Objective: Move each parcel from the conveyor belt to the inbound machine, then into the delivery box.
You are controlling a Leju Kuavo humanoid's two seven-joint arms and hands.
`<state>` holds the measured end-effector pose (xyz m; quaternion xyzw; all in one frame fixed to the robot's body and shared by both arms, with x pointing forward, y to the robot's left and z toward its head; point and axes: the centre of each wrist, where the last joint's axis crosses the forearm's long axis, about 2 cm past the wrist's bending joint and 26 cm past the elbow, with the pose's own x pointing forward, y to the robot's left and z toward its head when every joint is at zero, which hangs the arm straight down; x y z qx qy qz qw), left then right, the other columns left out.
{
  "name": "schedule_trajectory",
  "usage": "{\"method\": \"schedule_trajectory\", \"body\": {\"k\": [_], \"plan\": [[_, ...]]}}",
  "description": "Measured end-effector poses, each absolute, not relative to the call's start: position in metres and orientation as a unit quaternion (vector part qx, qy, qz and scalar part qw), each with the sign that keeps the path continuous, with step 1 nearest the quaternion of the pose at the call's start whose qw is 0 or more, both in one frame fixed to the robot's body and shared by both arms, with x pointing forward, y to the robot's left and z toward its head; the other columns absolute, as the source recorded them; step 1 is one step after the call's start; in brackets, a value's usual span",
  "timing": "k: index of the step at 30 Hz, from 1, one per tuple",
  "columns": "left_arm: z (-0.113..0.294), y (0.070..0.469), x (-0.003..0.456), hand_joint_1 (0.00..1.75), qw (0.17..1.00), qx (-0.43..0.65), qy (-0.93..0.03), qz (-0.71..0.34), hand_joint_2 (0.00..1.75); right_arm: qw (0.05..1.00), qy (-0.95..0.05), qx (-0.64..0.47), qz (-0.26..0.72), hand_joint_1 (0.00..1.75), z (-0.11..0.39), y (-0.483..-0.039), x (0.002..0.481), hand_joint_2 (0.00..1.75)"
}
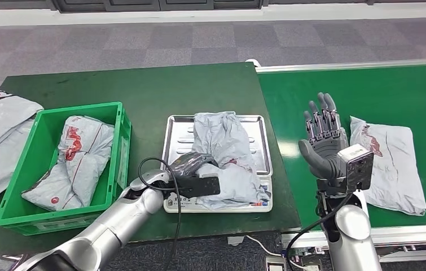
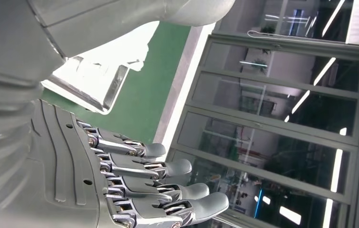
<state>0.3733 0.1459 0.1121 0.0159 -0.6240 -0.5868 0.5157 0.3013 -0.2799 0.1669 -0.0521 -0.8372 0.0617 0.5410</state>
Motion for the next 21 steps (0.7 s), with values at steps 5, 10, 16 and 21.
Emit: {"method": "schedule_trajectory", "body": {"k": [5, 10, 16, 21], "plan": [[0.113, 0.147, 0.366, 1.75, 0.541, -0.032, -0.650, -0.532, 1.75, 0.544, -0.835, -0.056, 0.064, 0.00, 0.168, -0.282, 0.305, 1.75], [0.118, 0.149, 0.361, 1.75, 0.551, -0.087, -0.672, -0.487, 1.75, 0.549, -0.832, -0.058, 0.062, 0.00, 0.169, -0.283, 0.307, 1.75], [0.128, 0.153, 0.358, 1.75, 0.553, -0.146, -0.692, -0.440, 1.75, 0.555, -0.827, -0.066, 0.059, 0.00, 0.169, -0.284, 0.308, 1.75], [0.148, 0.157, 0.361, 1.75, 0.541, -0.185, -0.714, -0.404, 1.75, 0.561, -0.823, -0.068, 0.060, 0.00, 0.165, -0.285, 0.304, 1.75]]}}
